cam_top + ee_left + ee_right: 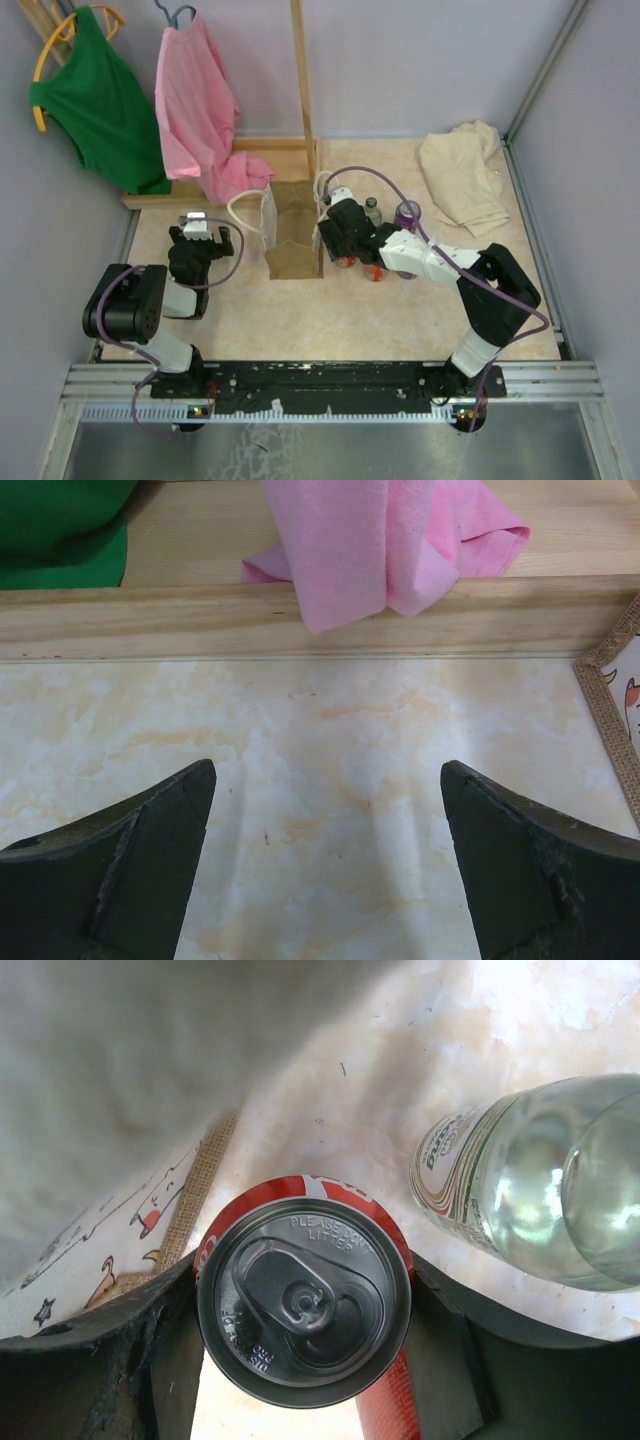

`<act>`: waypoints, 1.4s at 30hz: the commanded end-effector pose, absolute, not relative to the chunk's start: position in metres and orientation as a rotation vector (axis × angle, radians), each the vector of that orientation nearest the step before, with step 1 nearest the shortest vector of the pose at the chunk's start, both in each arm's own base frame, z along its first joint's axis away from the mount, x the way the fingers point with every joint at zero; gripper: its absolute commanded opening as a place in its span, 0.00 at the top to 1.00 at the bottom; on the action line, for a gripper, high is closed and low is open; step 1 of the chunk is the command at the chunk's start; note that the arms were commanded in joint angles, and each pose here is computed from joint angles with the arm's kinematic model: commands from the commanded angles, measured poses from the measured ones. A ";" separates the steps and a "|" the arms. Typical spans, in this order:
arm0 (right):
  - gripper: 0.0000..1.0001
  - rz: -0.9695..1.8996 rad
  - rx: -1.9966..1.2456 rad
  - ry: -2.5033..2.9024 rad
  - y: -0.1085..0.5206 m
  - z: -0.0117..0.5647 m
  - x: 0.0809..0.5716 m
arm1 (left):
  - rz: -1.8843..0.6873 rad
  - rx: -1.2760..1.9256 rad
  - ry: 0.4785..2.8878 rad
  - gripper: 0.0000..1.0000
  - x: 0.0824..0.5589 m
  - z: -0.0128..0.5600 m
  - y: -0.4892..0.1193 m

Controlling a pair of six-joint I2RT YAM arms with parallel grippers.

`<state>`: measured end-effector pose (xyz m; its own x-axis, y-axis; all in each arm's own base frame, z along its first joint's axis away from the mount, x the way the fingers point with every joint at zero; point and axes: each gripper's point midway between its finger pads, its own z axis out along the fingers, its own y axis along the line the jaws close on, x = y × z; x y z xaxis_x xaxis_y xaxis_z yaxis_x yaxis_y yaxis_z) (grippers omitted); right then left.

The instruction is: Take the beverage out of the canvas bag

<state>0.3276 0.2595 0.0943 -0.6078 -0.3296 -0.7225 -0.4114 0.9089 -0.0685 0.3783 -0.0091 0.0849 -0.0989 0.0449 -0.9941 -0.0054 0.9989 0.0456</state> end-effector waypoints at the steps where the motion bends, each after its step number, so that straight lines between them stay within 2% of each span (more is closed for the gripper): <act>1: 0.95 0.205 -0.447 2.183 0.272 0.116 0.343 | 0.047 0.030 1.640 0.00 0.383 0.092 -0.010; 3: 0.87 0.211 -0.454 2.192 0.272 0.111 0.340 | 0.046 0.031 1.640 0.00 0.383 0.092 -0.010; 4: 0.80 0.214 -0.455 2.196 0.272 0.110 0.339 | 0.046 0.030 1.640 0.00 0.383 0.092 -0.010; 8: 0.41 0.215 -0.464 2.209 0.272 0.104 0.333 | 0.046 0.030 1.640 0.00 0.383 0.092 -0.010; 10: 0.30 0.203 -0.472 2.209 0.272 0.103 0.331 | 0.046 0.030 1.640 0.00 0.383 0.092 -0.010; 15: 0.12 0.144 -0.479 2.185 0.272 0.115 0.333 | 0.046 0.031 1.639 0.00 0.383 0.092 -0.010; 20: 0.07 0.122 -0.468 2.134 0.271 0.139 0.333 | 0.046 0.030 1.640 0.00 0.383 0.092 -0.010; 31: 0.06 0.149 -0.371 1.958 0.251 0.232 0.318 | 0.046 0.030 1.639 0.00 0.383 0.093 -0.010; 37: 0.04 0.078 -0.152 1.843 0.191 0.274 0.320 | 0.046 0.030 1.640 0.00 0.383 0.092 -0.010; 42: 0.02 0.022 0.074 1.811 0.111 0.276 0.334 | 0.046 0.031 1.639 0.00 0.383 0.092 -0.010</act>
<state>0.3241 0.1688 0.2671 -0.2943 -0.0458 -0.9546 -0.1328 0.9911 -0.0066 0.3783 -0.0091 0.0849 -0.0989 0.0449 -0.9941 -0.0054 0.9989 0.0456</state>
